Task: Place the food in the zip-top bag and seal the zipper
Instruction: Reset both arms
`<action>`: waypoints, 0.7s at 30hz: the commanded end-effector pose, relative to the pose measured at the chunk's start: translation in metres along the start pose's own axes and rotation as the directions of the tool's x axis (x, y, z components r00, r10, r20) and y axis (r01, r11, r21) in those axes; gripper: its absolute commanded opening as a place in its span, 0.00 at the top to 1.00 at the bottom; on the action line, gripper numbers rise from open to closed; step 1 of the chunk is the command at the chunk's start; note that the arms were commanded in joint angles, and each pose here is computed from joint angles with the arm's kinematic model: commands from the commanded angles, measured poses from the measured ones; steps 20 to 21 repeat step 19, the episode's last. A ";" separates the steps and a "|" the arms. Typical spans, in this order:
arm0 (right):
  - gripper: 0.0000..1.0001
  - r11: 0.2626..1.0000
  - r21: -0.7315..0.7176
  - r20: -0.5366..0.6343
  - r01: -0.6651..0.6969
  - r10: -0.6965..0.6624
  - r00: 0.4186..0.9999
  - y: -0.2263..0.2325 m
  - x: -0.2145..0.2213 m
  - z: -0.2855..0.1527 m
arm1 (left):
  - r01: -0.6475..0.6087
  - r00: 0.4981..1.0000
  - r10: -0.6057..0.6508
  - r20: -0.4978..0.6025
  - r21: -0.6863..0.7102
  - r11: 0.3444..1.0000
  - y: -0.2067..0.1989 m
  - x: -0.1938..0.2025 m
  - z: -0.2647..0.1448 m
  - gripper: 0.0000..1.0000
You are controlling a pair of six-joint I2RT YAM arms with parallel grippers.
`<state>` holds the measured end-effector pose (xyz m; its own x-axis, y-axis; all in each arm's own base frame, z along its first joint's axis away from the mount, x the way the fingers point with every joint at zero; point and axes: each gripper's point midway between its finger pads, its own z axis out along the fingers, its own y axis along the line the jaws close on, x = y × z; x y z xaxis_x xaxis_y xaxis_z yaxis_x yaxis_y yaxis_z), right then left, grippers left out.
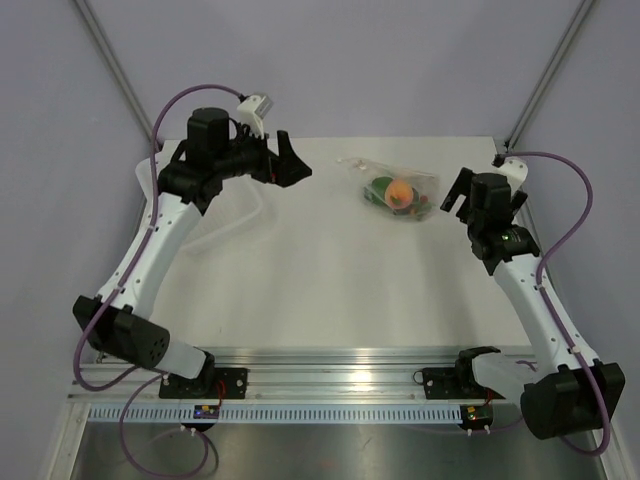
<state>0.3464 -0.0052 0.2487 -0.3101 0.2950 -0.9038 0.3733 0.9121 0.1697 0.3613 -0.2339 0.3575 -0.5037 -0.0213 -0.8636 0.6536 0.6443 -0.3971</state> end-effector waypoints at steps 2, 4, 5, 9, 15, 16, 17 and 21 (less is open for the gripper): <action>0.00 0.976 0.216 -0.116 -0.034 0.061 0.991 -0.034 0.027 -0.003 | 0.079 0.997 -0.080 0.004 -0.172 0.982 0.020 0.038 -0.024 0.01; 0.01 0.952 0.298 -0.098 -0.066 0.099 0.990 -0.048 0.036 -0.001 | 0.057 0.995 -0.071 -0.065 -0.195 0.979 0.026 0.072 -0.030 0.01; 0.00 0.946 0.316 -0.098 -0.067 0.103 0.990 -0.051 0.040 -0.001 | 0.021 0.997 -0.039 -0.072 -0.229 0.973 0.029 0.076 -0.039 0.01; 0.00 0.951 0.305 -0.137 -0.047 0.093 0.986 -0.054 0.060 0.001 | -0.004 0.988 -0.053 -0.143 -0.375 0.927 0.053 0.111 -0.060 0.01; 0.01 0.960 0.260 -0.094 -0.108 0.137 0.986 -0.054 0.072 -0.001 | 0.056 0.989 -0.103 -0.104 -0.379 0.924 0.055 0.121 -0.055 0.01; 0.00 0.961 0.244 -0.070 -0.130 0.151 0.986 -0.052 0.067 -0.003 | 0.065 0.989 -0.109 -0.101 -0.368 0.928 0.054 0.121 -0.053 0.01; 0.01 0.959 0.248 -0.065 -0.138 0.159 0.985 -0.053 0.067 -0.004 | 0.078 0.988 -0.121 -0.096 -0.367 0.927 0.054 0.121 -0.051 0.01; 0.00 0.951 0.271 -0.053 -0.145 0.166 0.985 -0.058 0.064 -0.007 | 0.102 0.985 -0.148 -0.087 -0.394 0.914 0.061 0.120 -0.045 0.01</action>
